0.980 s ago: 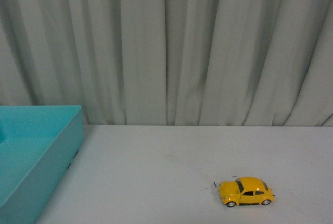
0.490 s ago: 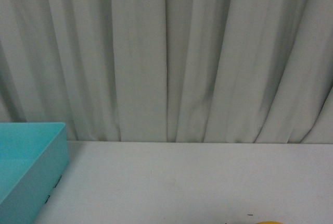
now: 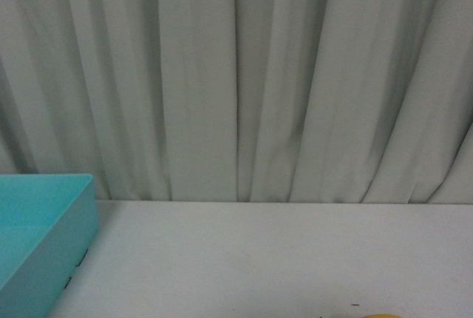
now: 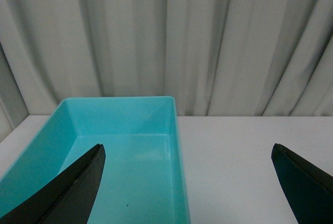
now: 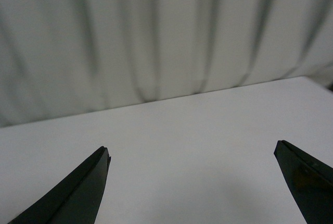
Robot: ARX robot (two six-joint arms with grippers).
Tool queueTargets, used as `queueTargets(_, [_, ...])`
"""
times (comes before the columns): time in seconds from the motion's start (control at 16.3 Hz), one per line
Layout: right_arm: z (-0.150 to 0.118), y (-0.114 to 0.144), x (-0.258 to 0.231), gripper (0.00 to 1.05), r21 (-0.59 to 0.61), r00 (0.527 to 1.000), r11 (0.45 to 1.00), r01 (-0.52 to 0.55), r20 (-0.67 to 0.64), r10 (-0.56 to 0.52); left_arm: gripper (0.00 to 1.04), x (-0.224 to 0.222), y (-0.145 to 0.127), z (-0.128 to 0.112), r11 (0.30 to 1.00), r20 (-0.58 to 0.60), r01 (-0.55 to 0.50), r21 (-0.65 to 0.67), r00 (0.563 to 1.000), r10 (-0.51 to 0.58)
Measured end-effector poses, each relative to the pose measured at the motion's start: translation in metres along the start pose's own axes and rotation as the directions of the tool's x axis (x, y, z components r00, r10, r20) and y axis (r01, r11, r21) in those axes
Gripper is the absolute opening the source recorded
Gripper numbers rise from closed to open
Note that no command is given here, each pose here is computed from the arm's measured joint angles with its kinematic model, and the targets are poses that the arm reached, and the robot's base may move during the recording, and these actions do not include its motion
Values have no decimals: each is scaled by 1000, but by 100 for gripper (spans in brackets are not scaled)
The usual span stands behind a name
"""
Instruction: Wind up and store yellow beetle toy
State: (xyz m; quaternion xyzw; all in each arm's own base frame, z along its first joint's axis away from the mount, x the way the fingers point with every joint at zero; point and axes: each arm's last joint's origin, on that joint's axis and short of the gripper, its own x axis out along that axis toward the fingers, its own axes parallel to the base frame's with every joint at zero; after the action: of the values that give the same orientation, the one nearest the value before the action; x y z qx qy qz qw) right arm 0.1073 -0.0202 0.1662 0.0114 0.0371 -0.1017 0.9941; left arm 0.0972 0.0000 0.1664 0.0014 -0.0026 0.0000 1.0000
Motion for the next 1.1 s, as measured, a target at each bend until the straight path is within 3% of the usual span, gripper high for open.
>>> queueTargets(0.12, [21,-43,23,98,-39,990,991,130,50,-128,98,0,0,0,1000,-1,-2,0,1000,2])
queueTargets(0.25, [54,-88,51,98,-134,986,983,123,126,-106,98,0,0,0,1000,-1,-1,0,1000,1])
queueTargets(0.37, [69,-108,96,98,-156,997,987,-40,63,50,98,0,0,0,1000,-1,0,0,1000,0])
queueTargets(0.49, [81,-98,141,98,-195,975,957,-215,16,222,98,0,0,0,1000,-1,0,0,1000,0])
queueTargets(0.55, [104,-65,185,98,-260,872,839,-477,-23,489,98,0,0,0,1000,-1,0,0,1000,0])
queueTargets(0.61, [100,-23,222,98,-264,687,639,-723,-170,707,98,0,0,0,1000,-1,-1,0,1000,1])
queueTargets(0.74, [80,3,238,98,-234,540,488,-841,-306,784,98,0,0,0,1000,-1,0,0,1000,0])
queueTargets(0.86, [51,30,247,98,-191,356,300,-935,-476,804,98,0,0,0,1000,-1,-1,0,1000,1])
queueTargets(0.92, [42,36,244,98,-190,301,235,-953,-524,797,98,0,0,0,1000,-1,0,0,1000,0])
queueTargets(0.98, [28,45,239,98,-158,204,137,-978,-578,790,98,0,0,0,1000,-1,0,0,1000,0])
queueTargets(1.1, [7,57,233,98,-109,58,-16,-994,-642,764,98,0,0,0,1000,-1,0,0,1000,0])
